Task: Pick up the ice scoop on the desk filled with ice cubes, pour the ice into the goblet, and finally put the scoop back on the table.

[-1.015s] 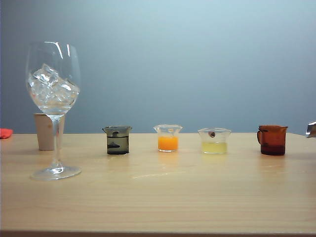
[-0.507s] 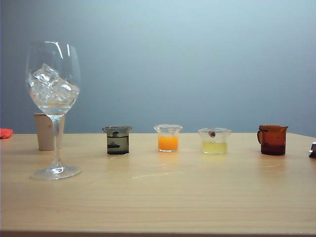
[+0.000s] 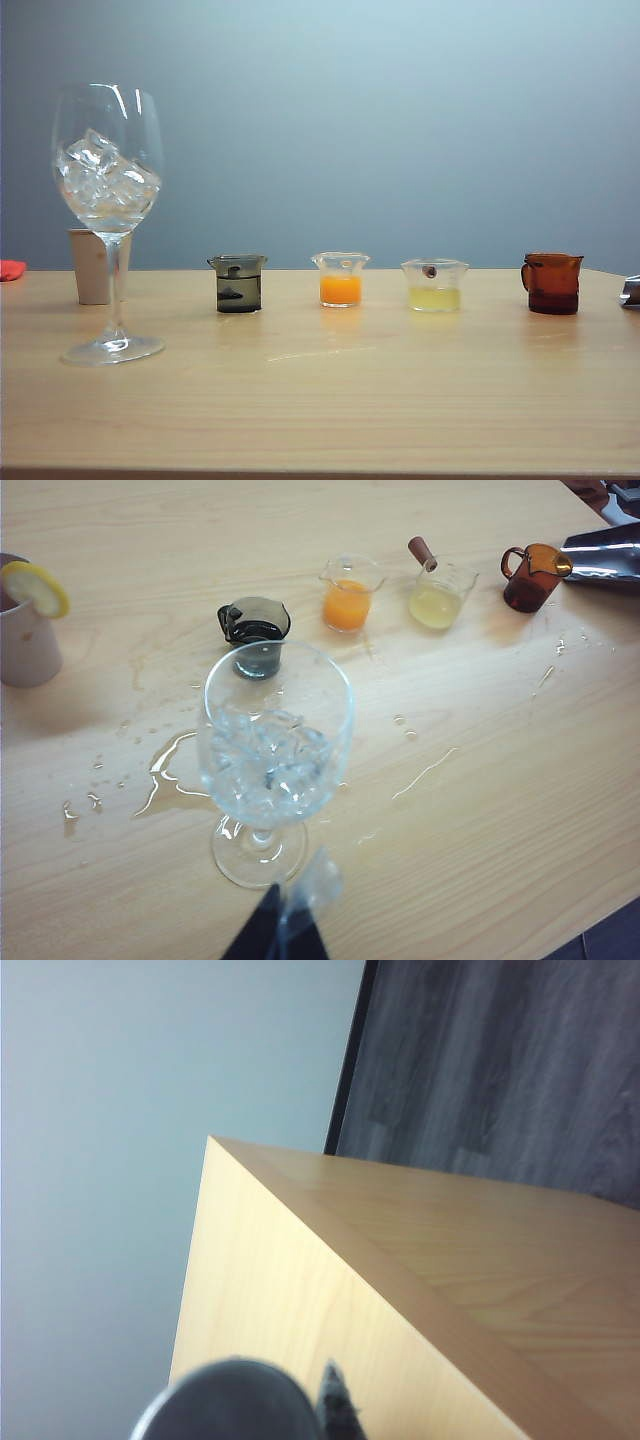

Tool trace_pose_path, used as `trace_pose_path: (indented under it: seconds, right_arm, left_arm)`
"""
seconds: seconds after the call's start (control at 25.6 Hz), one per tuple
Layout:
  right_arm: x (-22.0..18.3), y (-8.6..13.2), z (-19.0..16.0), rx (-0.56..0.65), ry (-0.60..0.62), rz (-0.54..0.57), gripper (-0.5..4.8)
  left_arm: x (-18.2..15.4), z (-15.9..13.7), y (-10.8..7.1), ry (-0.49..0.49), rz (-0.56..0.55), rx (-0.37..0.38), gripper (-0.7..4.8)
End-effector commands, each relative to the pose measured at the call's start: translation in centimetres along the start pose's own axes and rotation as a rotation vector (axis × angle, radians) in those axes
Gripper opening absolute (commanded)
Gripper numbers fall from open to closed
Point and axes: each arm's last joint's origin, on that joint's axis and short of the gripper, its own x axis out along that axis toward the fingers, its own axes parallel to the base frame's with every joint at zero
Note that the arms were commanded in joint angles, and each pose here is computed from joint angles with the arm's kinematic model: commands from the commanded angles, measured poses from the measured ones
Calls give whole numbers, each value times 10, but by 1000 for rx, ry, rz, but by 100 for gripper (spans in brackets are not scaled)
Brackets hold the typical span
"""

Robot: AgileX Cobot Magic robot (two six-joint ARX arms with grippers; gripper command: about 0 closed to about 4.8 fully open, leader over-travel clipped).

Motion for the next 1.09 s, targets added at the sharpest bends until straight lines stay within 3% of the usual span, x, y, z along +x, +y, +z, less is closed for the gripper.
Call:
trace_pose_path:
  seconds: [0.04,0.2,0.43,0.47,0.62,0.98,1.09]
  right_arm:
    - [17,7,-1,-18,42,53,-6]
    - [32,10,-8,-29,63,61,-3]
    - [44,9,-12,-38,73,54,134]
    - [44,9,-12,-38,69,47,177]
    - [44,8,-12,-41,70,44,479]
    - [38,14,-13,-24,153,37,479]
    - [29,25,-10,-101,141,21,479]
  left_arm:
    - [-1,2,-1,-16,-7,6,-5]
    - [-1,2,-1,-15,-7,5,-5]
    - [-1,1,-1,-11,-8,4,-5]
    - [-1,1,-1,-9,-8,3,-5]
    - [-1,1,-1,-9,-11,3,-5]
    - [-1,1,-1,-10,-10,4,-5]
    - [-1,1,-1,-10,-10,4,-5]
